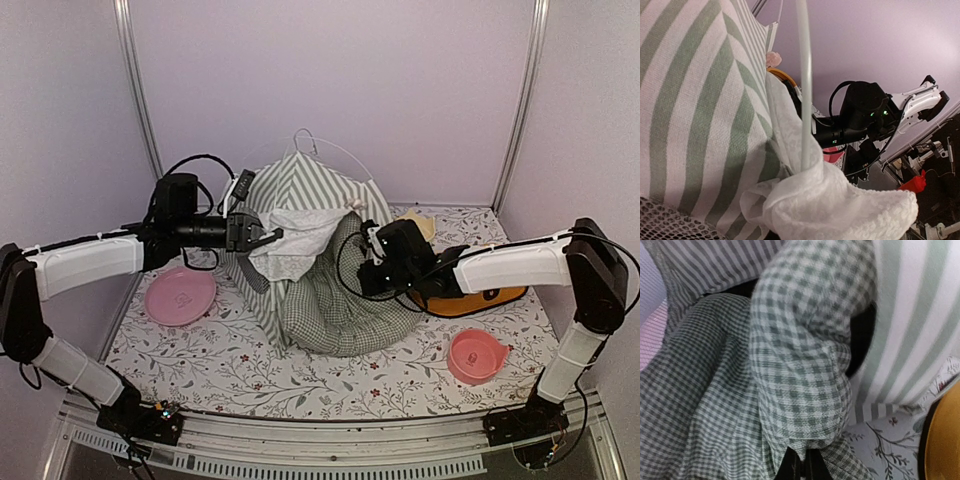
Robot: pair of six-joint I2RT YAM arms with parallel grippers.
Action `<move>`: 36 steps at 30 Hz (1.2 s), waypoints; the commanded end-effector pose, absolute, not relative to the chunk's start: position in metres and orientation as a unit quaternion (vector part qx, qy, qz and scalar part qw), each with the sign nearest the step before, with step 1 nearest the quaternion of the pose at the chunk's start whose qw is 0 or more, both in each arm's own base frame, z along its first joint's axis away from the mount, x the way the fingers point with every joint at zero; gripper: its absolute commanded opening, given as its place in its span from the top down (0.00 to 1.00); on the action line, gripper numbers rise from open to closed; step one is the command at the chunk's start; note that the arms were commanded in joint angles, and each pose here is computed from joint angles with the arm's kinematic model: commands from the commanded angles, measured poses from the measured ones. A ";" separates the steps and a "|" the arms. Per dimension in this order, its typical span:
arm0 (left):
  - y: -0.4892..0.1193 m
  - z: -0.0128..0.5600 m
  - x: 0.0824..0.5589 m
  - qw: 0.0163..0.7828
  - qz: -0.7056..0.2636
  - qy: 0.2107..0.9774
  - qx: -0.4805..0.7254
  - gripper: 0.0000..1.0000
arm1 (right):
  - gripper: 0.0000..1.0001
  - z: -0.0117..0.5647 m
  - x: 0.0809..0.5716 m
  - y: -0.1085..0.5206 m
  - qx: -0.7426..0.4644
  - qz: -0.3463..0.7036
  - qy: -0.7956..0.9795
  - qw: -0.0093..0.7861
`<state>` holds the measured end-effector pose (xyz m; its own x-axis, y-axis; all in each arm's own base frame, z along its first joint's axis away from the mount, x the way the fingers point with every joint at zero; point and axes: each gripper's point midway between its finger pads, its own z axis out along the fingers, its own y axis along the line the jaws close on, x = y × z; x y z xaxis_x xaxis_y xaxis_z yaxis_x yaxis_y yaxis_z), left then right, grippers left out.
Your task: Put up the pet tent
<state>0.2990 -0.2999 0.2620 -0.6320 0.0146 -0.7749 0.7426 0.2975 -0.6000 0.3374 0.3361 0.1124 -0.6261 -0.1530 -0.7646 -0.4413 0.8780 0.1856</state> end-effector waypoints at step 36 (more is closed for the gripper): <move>-0.290 0.237 0.300 0.298 -0.494 0.799 0.167 1.00 | 0.01 0.199 0.377 0.320 -0.076 0.210 0.854 0.470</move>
